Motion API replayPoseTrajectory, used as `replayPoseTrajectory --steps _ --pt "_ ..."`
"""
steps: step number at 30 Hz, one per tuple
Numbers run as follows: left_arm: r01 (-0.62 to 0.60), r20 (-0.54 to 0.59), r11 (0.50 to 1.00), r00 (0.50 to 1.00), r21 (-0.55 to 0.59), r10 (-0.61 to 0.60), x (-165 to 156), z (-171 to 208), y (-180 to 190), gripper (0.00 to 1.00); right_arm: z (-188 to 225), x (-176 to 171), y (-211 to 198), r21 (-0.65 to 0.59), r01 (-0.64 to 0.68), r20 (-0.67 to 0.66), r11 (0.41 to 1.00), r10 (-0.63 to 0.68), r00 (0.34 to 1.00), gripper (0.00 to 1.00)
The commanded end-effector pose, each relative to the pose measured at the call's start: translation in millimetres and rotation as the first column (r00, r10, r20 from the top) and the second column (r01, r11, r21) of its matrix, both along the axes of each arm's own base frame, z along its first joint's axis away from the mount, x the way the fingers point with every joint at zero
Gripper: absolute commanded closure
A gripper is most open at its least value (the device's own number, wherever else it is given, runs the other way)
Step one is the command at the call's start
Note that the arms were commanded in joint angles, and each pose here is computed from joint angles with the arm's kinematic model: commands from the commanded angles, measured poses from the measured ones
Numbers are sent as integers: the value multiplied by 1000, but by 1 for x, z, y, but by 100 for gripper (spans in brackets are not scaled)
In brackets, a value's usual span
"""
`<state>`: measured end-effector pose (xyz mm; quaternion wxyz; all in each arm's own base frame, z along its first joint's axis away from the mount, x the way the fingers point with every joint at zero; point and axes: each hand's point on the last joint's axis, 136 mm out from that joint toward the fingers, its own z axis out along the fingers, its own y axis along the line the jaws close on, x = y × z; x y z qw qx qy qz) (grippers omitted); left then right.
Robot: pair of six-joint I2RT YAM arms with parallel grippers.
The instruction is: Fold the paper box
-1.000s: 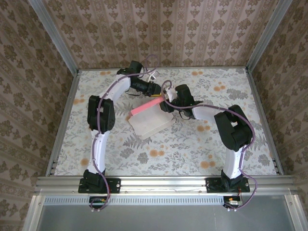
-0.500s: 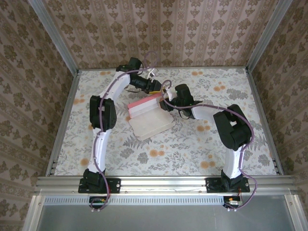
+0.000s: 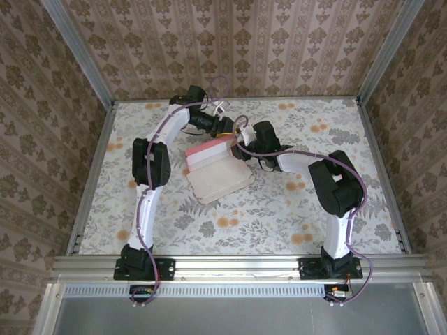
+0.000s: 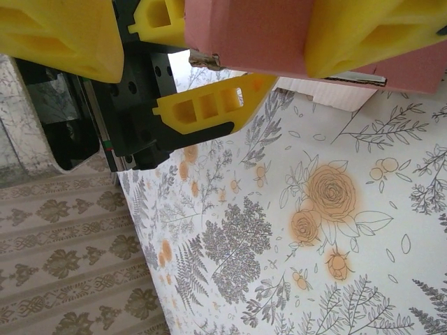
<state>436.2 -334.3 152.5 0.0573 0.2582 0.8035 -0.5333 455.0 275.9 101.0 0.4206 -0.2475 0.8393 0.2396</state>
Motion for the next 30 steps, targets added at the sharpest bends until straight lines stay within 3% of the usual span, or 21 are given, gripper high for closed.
replayPoseTrajectory --steps 1,22,30 --pt "35 -43 998 998 -47 -37 -6 2 -2 31 12 9 11 26 -18 43 999 17 999 68" --pt "35 -79 998 996 -61 -40 -4 -4 0 28 24 25 11 101 45 111 994 -56 992 66" --pt "-30 -1 998 1000 53 30 16 -9 10 19 13 21 2 69 89 56 994 -93 994 66"
